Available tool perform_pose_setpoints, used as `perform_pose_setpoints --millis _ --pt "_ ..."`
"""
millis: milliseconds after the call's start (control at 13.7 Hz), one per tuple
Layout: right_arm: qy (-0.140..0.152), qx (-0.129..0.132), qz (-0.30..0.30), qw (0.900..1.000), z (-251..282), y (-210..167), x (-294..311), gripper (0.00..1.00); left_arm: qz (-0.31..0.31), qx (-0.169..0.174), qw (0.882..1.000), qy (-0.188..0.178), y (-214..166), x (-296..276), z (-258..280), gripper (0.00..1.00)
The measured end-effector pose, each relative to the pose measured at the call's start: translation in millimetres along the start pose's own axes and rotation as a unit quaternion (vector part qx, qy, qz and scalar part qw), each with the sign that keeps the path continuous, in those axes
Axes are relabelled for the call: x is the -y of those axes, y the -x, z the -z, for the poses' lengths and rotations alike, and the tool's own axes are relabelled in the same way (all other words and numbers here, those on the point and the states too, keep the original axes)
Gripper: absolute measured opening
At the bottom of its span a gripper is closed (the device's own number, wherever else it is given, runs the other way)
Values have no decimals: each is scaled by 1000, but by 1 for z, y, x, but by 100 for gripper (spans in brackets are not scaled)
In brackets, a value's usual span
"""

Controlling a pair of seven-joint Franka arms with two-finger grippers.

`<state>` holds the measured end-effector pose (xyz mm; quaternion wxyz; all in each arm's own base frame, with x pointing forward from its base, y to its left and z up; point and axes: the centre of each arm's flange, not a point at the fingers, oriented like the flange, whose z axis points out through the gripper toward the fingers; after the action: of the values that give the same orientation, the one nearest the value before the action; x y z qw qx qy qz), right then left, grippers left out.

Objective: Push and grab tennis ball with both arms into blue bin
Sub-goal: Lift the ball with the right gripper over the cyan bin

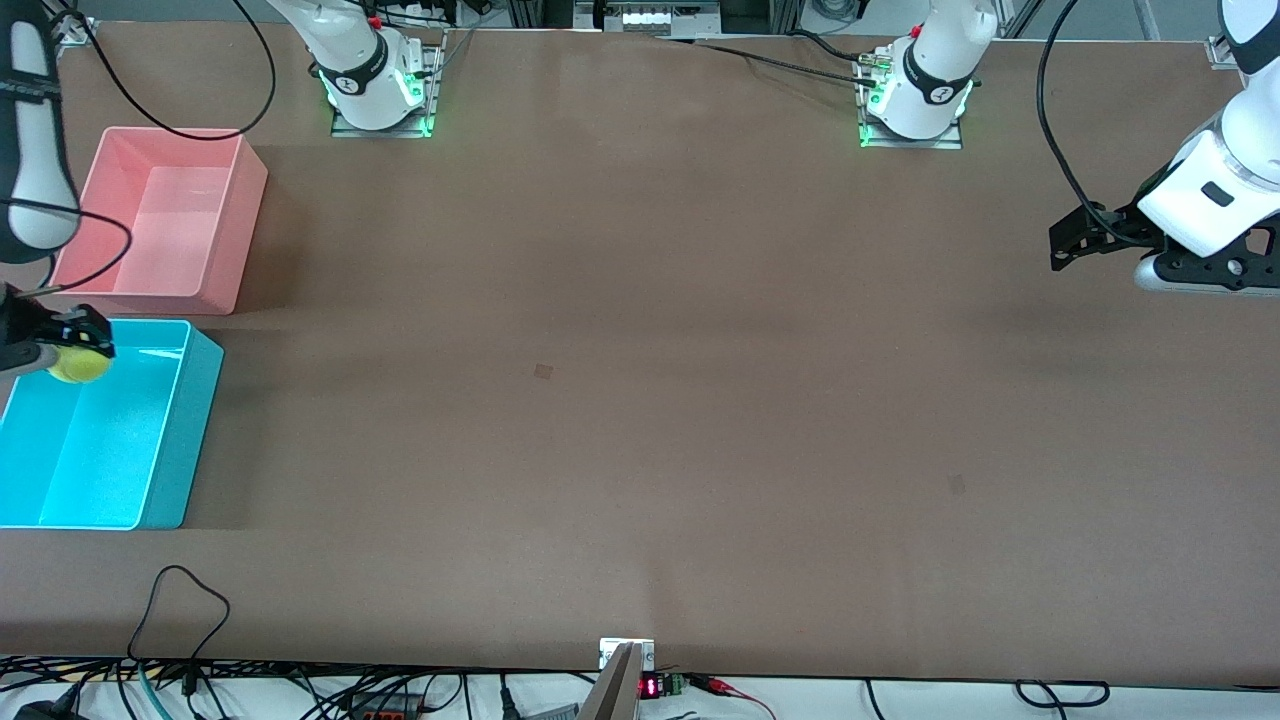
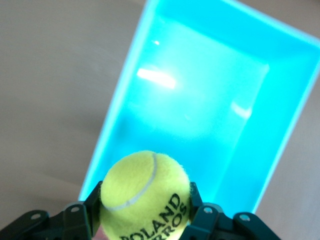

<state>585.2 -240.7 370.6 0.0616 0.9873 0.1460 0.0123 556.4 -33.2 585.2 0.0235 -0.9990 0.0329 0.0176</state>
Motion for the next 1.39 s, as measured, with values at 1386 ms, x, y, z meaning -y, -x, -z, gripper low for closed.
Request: perform_pose_setpoints --millis 1386 --pt "-25 53 -111 992 -175 29 -20 67 -1 0 1000 0 0 -1 0 100"
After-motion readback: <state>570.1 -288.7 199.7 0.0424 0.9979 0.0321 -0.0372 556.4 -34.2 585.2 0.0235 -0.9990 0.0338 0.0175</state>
